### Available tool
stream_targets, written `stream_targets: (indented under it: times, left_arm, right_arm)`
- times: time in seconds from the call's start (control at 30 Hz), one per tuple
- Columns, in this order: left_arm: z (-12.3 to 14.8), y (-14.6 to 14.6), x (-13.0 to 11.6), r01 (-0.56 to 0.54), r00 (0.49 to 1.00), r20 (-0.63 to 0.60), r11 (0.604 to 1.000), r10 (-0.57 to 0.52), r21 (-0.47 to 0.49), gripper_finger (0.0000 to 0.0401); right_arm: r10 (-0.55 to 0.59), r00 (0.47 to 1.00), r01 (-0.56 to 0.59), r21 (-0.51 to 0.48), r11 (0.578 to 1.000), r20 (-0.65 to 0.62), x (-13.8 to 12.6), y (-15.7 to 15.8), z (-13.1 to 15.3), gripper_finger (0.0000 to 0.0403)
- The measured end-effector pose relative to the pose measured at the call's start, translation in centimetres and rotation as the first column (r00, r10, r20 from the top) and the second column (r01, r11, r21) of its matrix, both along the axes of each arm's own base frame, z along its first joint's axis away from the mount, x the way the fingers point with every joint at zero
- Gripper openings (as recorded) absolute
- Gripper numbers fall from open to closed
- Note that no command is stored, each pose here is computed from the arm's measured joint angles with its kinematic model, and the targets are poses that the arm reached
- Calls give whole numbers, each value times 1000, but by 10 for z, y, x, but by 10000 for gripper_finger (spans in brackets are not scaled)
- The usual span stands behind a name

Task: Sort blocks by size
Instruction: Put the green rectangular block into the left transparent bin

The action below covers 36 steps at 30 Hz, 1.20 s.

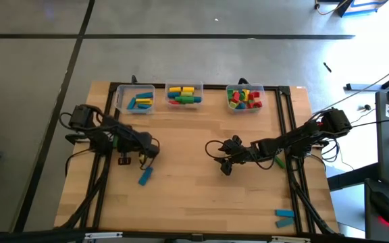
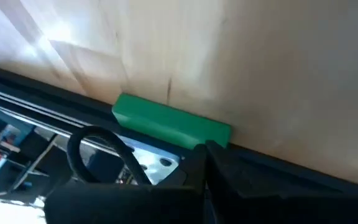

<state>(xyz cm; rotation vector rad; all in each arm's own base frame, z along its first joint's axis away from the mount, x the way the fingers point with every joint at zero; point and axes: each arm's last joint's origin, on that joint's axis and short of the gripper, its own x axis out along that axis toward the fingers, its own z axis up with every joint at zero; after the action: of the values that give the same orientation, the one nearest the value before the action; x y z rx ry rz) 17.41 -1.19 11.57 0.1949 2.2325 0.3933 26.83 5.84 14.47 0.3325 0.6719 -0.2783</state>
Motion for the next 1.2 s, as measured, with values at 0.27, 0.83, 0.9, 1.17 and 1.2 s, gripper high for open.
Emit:
stream_targets:
  times: [0.27,0.83,0.9,1.17,1.2]
  left_arm:
    - [-1,15,-1,-91,996,12,995,91,37,5]
    - [-21,38,-3,-211,969,-123,976,216,50,5]
    - [-22,38,-3,-212,969,-126,977,214,30,5]
    - [-20,22,8,-125,988,-97,991,120,-42,6]
    - [-19,17,11,-102,991,-85,994,98,-43,6]
  right_arm:
    - [-1,1000,1,-1,1000,0,0,0,0,257]
    - [-1,1000,1,-1,1000,0,0,0,0,257]
    - [-1,1000,1,-2,1000,0,0,0,0,257]
    - [-1,1000,1,-2,1000,-1,0,0,0,257]
    - [-1,1000,1,-2,1000,-1,0,0,0,257]
